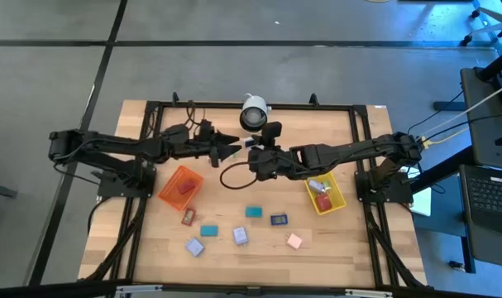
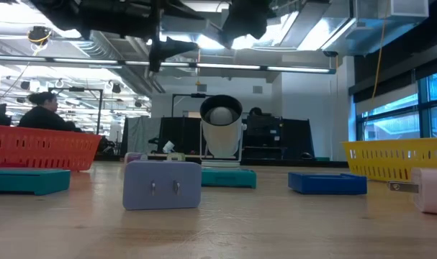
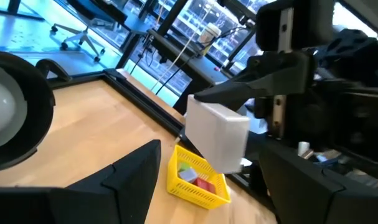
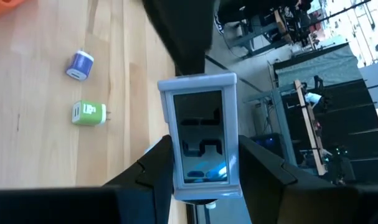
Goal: Pick & Place Office items
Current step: Put the white digital clock into the orange basket
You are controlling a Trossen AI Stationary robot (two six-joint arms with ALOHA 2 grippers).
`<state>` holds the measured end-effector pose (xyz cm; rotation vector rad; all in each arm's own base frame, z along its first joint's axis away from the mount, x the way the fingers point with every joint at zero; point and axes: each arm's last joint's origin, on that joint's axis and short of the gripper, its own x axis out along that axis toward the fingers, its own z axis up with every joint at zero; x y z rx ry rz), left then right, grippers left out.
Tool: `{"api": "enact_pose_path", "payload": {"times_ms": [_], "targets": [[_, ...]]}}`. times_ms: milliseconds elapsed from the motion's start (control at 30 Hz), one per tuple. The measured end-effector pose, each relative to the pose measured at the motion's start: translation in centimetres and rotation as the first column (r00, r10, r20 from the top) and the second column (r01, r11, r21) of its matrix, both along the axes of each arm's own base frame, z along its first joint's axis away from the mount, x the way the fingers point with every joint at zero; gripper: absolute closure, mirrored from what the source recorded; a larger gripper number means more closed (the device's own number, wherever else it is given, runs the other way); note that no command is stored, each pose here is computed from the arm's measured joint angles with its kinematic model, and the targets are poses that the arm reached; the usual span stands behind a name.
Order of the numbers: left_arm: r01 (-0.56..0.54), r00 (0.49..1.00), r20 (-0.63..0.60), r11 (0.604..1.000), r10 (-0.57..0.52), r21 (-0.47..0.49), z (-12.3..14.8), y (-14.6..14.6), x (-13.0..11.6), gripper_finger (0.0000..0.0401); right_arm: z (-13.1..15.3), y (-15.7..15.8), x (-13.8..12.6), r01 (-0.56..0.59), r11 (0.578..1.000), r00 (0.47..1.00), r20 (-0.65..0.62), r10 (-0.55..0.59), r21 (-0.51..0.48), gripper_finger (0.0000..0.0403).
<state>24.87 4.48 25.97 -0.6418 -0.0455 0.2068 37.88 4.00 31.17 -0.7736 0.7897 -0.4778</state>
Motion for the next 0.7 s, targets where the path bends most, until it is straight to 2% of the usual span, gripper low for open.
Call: {"api": "enact_pose_path", "payload": {"times_ms": [300,567,700], "targets": [[-0.013,0.998,-0.057,1.0,0.014,0.024,-0.5,0.4,2.1,0.0134,0.0,0.0,0.1,-0.013,1.0,1.0,0.005,0.013,0.016,0.026],[-0.04,0.997,-0.056,0.996,0.044,0.074,0.0,0.5,2.4,0.0135,0.0,0.1,0.1,-0.032,0.999,0.999,0.006,0.032,0.038,0.026],[-0.038,0.998,-0.052,0.996,0.042,0.081,0.1,0.5,2.5,0.0148,0.0,0.1,0.1,-0.035,0.999,0.999,0.006,0.035,0.04,0.026]]}}
